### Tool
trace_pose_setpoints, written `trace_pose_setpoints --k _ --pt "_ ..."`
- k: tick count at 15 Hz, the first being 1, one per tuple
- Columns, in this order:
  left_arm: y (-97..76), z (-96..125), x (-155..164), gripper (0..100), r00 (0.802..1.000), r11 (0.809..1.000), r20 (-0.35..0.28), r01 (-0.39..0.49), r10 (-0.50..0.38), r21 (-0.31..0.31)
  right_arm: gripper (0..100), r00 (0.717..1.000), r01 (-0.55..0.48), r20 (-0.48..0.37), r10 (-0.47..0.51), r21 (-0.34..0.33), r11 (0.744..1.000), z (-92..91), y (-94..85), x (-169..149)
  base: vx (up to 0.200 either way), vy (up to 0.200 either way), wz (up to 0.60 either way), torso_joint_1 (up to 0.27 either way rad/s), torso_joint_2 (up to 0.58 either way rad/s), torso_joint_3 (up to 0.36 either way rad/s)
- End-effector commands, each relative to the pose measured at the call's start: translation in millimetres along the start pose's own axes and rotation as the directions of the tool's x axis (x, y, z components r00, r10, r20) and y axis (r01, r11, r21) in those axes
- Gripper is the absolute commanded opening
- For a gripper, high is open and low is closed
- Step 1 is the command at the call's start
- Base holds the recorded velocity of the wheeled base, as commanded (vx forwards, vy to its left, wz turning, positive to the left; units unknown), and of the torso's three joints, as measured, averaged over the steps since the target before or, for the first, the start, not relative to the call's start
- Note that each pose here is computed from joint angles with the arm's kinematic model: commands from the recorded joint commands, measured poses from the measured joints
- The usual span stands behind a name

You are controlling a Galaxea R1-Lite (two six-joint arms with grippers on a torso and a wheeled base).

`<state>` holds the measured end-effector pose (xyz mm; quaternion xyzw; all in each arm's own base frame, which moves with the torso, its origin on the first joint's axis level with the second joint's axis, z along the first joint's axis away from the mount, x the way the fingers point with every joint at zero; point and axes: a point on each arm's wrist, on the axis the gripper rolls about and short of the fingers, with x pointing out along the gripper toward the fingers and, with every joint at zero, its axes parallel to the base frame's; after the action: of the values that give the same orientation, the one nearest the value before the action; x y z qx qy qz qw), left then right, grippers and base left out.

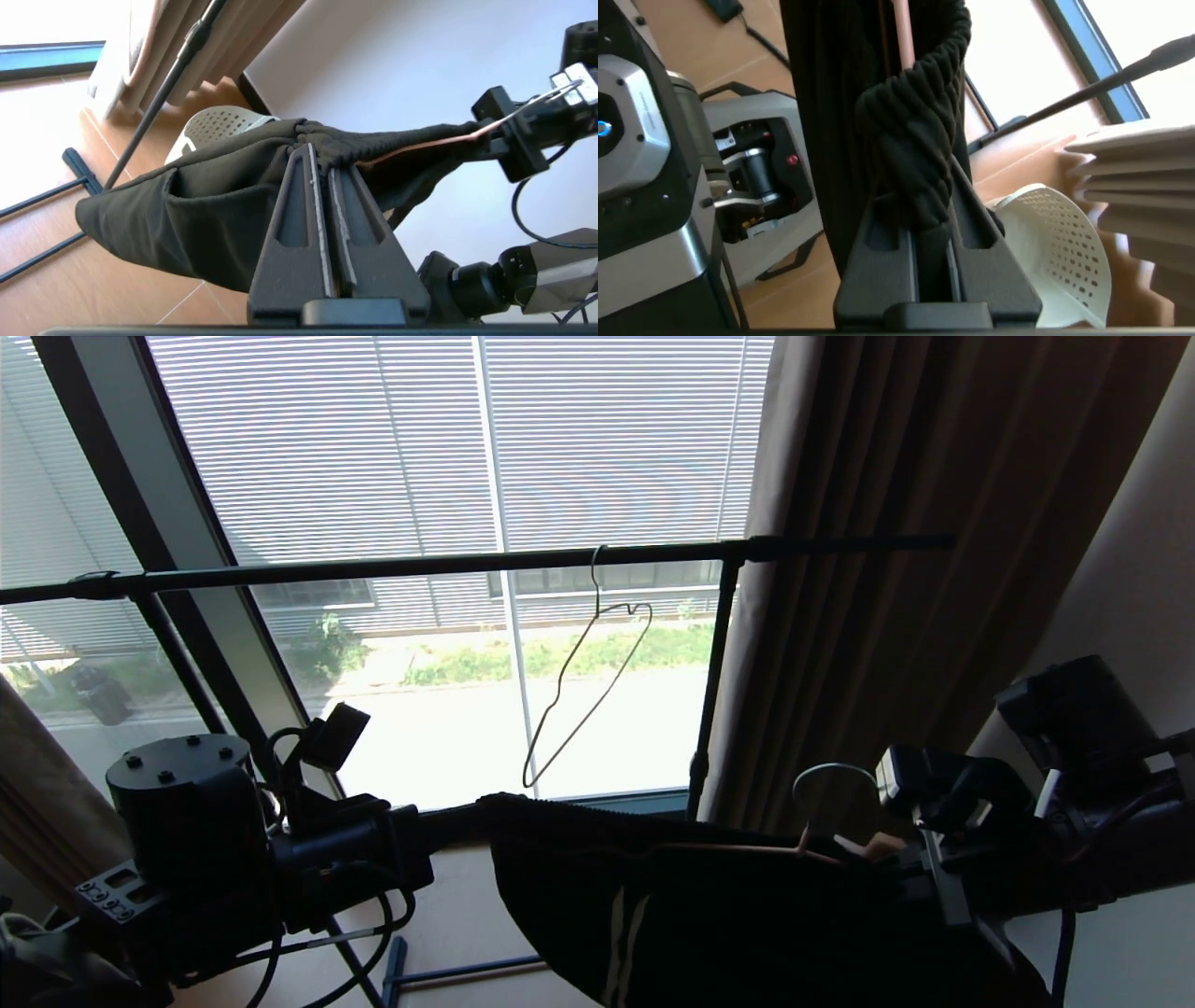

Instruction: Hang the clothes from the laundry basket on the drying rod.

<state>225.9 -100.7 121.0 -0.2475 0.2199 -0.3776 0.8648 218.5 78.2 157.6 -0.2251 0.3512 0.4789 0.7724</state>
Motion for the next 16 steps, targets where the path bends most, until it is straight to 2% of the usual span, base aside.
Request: trace_pose_setpoints --k 1,5,8,10,13,16 --pt "-7.1 9 -2 0 1.000 1.000 -0.001 0.002 -0.002 0.024 0 1.000 -0.002 -0.020 0.002 0.003 1.000 -0.8 -1.5 5 0.000 0.000 0.00 0.000 0.00 0.000" --pt "-26.7 31 -4 0 0.998 0.999 -0.064 -0.019 0.021 0.041 0 1.000 0.007 -0.021 -0.007 -0.006 1.000 -0.5 -2.2 9 0.000 0.000 0.00 0.000 0.00 0.000" --pt "-40.1 39 -5 0 0.992 0.998 -0.120 -0.019 0.025 0.053 0 1.000 0.015 -0.011 -0.015 -0.010 1.000 1.3 -3.5 9 0.000 0.000 0.00 0.000 0.00 0.000" --pt "-45.4 39 -2 0 0.982 0.996 -0.182 -0.028 0.044 0.090 0 0.999 0.050 0.018 -0.049 -0.030 0.998 3.9 -8.1 13 0.000 0.000 0.00 0.000 0.00 0.000" --pt "-59.8 41 8 0 0.970 0.989 -0.226 -0.054 0.084 0.135 0 0.997 0.072 0.004 -0.072 -0.034 0.997 4.4 -10.4 15 0.000 0.000 0.00 0.000 0.00 0.000" --pt "-69.3 43 23 0 0.954 0.990 -0.291 -0.040 0.078 0.133 0 0.996 0.086 -0.018 -0.086 -0.045 0.995 6.6 -7.6 18 0.000 0.000 0.00 0.000 0.00 0.000"
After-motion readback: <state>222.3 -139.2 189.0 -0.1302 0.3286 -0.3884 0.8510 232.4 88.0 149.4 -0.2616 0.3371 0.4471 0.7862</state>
